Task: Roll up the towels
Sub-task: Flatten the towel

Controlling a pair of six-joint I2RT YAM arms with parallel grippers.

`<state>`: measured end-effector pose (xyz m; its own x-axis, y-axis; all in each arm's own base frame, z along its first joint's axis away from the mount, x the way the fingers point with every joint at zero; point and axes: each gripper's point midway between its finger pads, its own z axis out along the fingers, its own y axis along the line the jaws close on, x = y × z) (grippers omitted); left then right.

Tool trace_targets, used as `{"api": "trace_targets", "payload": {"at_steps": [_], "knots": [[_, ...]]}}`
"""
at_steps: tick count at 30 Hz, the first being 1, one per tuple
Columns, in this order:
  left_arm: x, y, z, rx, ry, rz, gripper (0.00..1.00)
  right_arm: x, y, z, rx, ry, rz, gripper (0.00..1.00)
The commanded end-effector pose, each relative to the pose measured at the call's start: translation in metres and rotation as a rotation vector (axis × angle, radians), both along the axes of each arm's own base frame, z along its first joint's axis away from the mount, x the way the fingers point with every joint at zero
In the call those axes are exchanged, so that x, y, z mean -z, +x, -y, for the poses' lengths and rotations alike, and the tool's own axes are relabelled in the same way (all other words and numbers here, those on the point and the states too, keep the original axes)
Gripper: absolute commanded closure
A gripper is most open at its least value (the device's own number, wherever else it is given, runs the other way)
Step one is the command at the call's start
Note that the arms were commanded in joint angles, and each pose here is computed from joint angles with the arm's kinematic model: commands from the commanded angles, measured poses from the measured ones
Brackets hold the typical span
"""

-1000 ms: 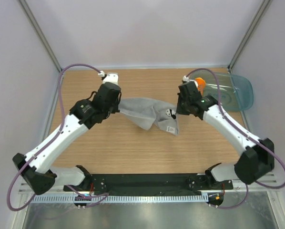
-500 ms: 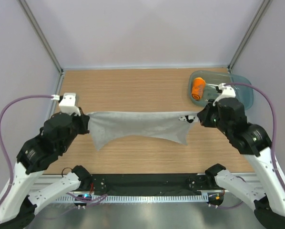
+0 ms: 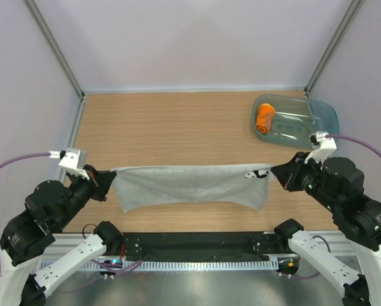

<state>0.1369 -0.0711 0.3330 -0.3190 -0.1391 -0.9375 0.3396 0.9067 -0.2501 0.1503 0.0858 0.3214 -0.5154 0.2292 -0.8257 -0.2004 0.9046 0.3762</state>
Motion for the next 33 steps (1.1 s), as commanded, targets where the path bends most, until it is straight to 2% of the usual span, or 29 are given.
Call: {"api": "trace_targets", "payload": {"at_steps": [1, 7, 12, 15, 19, 24, 27, 31, 33], "knots": [[0.028, 0.01, 0.005, -0.021, 0.066, -0.081, 0.99, 0.003, -0.003, -0.004, -0.026, 0.01, -0.001, 0.99], [0.068, 0.044, 0.014, -0.138, 0.205, -0.235, 1.0, 0.085, 0.045, -0.021, 0.057, -0.058, -0.227, 0.99], [0.109, 0.084, 0.033, -0.187, 0.361, -0.366, 0.99, 0.116, 0.089, -0.029, 0.132, -0.127, -0.287, 0.99], [0.142, 0.108, 0.052, -0.151, 0.358, -0.467, 0.99, 0.134, 0.116, -0.033, 0.167, -0.189, -0.319, 0.99], [0.177, 0.138, 0.038, -0.22, 0.315, -0.619, 0.99, 0.153, 0.151, -0.034, 0.217, -0.262, -0.332, 0.99], [0.186, 0.176, 0.019, -0.319, 0.299, -0.683, 1.0, 0.183, 0.189, -0.046, 0.218, -0.319, -0.388, 0.99], [0.199, 0.197, 0.013, -0.371, 0.346, -0.724, 1.0, 0.197, 0.211, -0.048, 0.225, -0.341, -0.419, 0.99], [0.225, 0.215, 0.003, -0.432, 0.409, -0.797, 1.0, 0.213, 0.235, -0.041, 0.245, -0.372, -0.456, 0.99], [0.243, 0.221, 0.004, -0.403, 0.37, -0.856, 0.99, 0.211, 0.251, -0.036, 0.249, -0.369, -0.457, 0.99]]}}
